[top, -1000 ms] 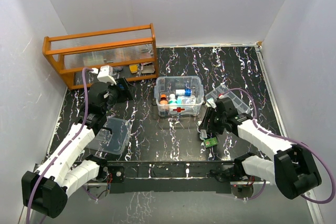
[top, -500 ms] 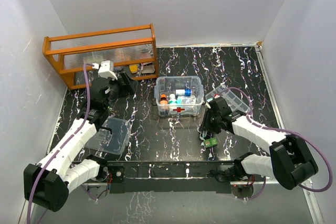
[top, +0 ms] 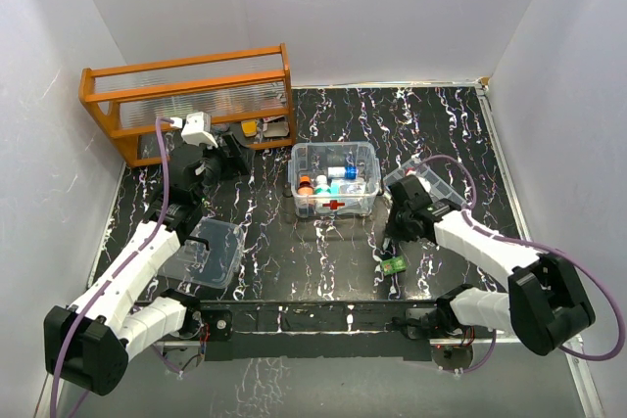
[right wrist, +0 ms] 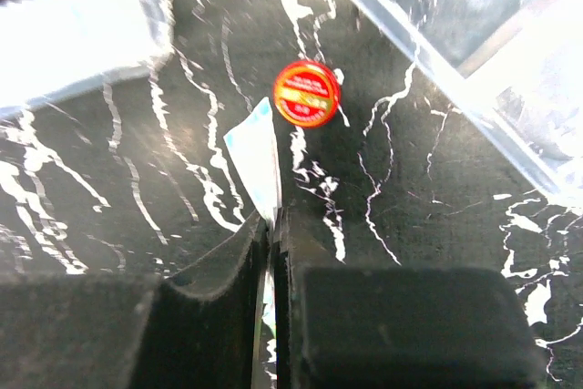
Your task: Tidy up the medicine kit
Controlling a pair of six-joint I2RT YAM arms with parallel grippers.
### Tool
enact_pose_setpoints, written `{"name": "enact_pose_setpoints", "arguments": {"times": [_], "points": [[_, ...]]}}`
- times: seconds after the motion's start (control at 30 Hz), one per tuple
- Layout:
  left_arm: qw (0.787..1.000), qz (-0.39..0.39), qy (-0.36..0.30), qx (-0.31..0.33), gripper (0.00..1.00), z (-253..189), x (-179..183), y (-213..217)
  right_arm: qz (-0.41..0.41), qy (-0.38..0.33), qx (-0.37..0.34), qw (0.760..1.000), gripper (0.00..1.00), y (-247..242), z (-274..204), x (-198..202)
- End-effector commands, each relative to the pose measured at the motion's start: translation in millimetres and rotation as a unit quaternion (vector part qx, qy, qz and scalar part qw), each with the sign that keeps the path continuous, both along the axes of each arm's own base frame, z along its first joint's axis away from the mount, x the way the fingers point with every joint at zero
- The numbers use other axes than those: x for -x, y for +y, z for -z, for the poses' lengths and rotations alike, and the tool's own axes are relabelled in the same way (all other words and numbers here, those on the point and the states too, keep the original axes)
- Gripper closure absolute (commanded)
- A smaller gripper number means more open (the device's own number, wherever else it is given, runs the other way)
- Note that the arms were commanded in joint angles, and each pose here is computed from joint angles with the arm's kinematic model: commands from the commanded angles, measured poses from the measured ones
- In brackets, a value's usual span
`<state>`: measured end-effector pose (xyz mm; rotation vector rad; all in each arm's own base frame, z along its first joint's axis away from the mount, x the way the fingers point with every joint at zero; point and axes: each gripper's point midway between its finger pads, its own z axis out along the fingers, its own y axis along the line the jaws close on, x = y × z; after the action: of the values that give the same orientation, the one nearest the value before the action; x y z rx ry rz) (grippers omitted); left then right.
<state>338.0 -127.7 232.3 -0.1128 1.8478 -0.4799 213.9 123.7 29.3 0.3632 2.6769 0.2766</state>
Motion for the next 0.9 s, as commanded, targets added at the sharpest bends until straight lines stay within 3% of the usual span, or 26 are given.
{"name": "enact_pose_setpoints", "arguments": {"times": [0.0, 0.27, 0.47, 0.6, 0.87], "points": [[1.0, -0.003, -0.025, -0.004, 0.28, -15.5, 2.5, 3.3, 0.024, -0.097, 0.001, 0.995, 0.96, 0.1, -58.8, -41.4], [1.0, 0.002, -0.028, 0.004, 0.28, -19.2, 4.5, 1.4, 0.018, -0.12, 0.077, 0.99, 1.0, -50.4, -89.9, -84.6], [0.999, 0.002, -0.035, 0.004, 0.28, -21.1, 6.0, 2.0, -0.085, -0.154, 0.112, 0.978, 0.97, -58.0, -110.9, -121.4], [0.999, 0.003, -0.04, -0.002, 0.28, -21.3, 6.3, 2.9, -0.151, -0.138, 0.101, 0.974, 0.96, -44.6, -103.8, -132.2], [0.999, 0.002, -0.043, -0.009, 0.28, -22.0, 6.3, 4.9, -0.183, -0.081, 0.151, 0.968, 0.98, -57.7, -81.0, -136.5]]}}
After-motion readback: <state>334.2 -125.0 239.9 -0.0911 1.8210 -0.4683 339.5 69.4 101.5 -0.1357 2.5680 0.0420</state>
